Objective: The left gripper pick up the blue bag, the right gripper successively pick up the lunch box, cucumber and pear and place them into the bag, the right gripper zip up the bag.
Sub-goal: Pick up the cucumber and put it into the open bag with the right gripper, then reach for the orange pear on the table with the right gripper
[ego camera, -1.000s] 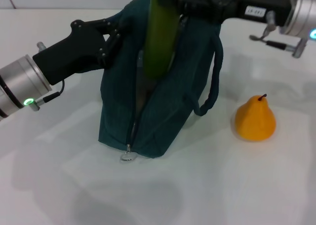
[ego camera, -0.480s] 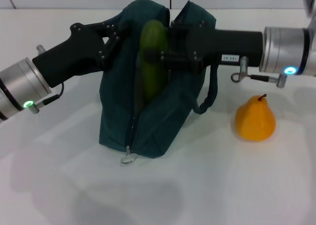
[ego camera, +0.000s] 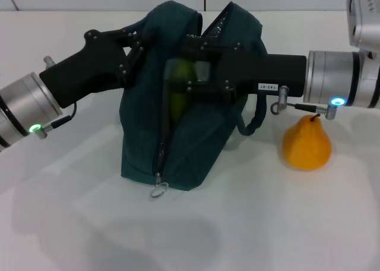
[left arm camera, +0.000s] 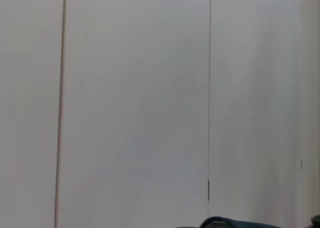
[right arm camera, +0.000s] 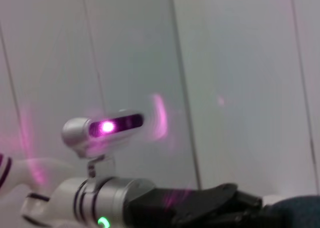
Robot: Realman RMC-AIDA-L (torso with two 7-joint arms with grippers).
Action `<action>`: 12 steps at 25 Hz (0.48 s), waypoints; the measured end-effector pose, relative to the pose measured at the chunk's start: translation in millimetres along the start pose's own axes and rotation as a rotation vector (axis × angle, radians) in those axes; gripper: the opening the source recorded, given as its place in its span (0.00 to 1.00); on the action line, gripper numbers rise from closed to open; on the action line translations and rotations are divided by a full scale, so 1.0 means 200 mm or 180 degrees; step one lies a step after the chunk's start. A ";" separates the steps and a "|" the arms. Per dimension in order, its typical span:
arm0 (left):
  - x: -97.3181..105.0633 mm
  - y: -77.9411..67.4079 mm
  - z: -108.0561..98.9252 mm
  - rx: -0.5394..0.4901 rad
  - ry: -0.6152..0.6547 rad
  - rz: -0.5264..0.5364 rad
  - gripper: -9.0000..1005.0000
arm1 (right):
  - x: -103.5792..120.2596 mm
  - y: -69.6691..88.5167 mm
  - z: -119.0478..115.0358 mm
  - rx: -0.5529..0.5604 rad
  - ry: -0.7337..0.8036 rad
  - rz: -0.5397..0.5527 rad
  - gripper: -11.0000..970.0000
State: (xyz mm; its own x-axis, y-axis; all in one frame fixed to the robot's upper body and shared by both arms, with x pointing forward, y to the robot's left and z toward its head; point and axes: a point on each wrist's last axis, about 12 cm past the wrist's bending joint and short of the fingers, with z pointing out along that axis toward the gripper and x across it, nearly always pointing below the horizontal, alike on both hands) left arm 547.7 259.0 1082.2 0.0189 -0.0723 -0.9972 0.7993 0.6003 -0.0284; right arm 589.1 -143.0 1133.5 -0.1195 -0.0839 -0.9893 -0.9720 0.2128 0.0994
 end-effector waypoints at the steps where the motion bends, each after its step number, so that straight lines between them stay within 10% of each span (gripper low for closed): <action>1: 0.00 0.00 0.00 0.0000 0.0000 0.0000 0.05 | 0.01 0.00 0.00 0.0044 -0.0034 -0.0047 0.71; 12: 0.05 -0.01 -0.05 -0.0244 -0.0082 0.0064 0.05 | 0.07 0.08 -0.18 0.0299 -0.0657 -0.0324 0.71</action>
State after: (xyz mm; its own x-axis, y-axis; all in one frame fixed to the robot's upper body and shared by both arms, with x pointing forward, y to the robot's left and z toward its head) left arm 540.8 264.6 1072.5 0.0508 -0.0797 -0.9955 0.7503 0.6610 -0.0147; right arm 564.0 -176.4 1126.1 0.0313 0.0889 -0.9955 -0.9528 0.3037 -0.0028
